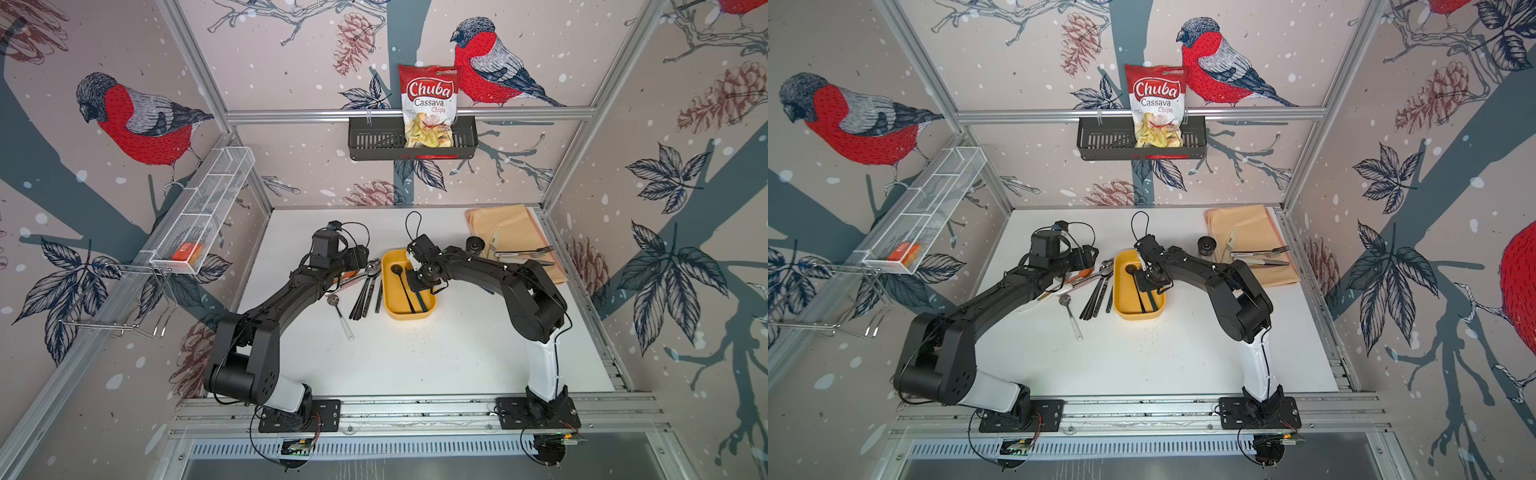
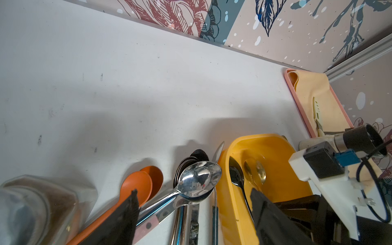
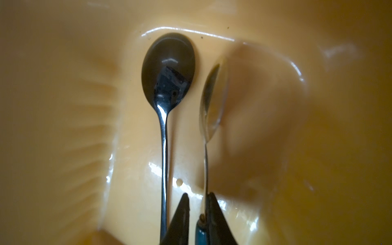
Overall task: Put the spoon into the storage box
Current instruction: Place the spoon in the storage box, then move the spoon at the center of the board.
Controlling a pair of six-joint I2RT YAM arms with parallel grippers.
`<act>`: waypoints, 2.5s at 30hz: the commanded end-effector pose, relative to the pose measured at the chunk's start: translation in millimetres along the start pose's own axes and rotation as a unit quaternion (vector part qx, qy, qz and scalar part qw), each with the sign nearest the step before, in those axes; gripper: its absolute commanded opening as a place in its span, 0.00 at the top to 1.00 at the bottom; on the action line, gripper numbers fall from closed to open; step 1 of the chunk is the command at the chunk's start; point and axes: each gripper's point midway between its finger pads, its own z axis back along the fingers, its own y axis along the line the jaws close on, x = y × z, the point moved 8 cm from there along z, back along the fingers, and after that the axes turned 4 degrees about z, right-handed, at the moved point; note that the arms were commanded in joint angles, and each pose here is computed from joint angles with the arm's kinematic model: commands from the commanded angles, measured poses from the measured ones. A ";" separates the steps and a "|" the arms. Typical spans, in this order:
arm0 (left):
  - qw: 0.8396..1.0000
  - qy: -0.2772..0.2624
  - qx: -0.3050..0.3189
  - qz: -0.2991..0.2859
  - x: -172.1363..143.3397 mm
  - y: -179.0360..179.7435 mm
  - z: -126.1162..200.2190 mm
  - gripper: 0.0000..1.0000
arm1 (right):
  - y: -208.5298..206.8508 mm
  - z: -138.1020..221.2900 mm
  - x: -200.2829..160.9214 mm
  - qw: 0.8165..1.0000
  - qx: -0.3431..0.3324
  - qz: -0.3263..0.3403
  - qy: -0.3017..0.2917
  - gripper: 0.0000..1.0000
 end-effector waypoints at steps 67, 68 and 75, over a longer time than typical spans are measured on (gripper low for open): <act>0.999 -0.007 -0.013 -0.050 14.4 -31.4 -8.6 0.16 | -133.7 14.1 -34.6 0.986 -0.147 0.071 -0.010 0.50; 0.999 -0.008 -0.014 -0.051 14.8 -31.8 -8.6 0.16 | -133.1 13.4 -35.8 0.987 -0.145 0.069 -0.008 0.50; 0.999 -0.008 -0.011 -0.050 13.4 -30.4 -7.5 0.16 | -117.8 6.0 -50.1 0.992 -0.113 0.059 0.010 0.55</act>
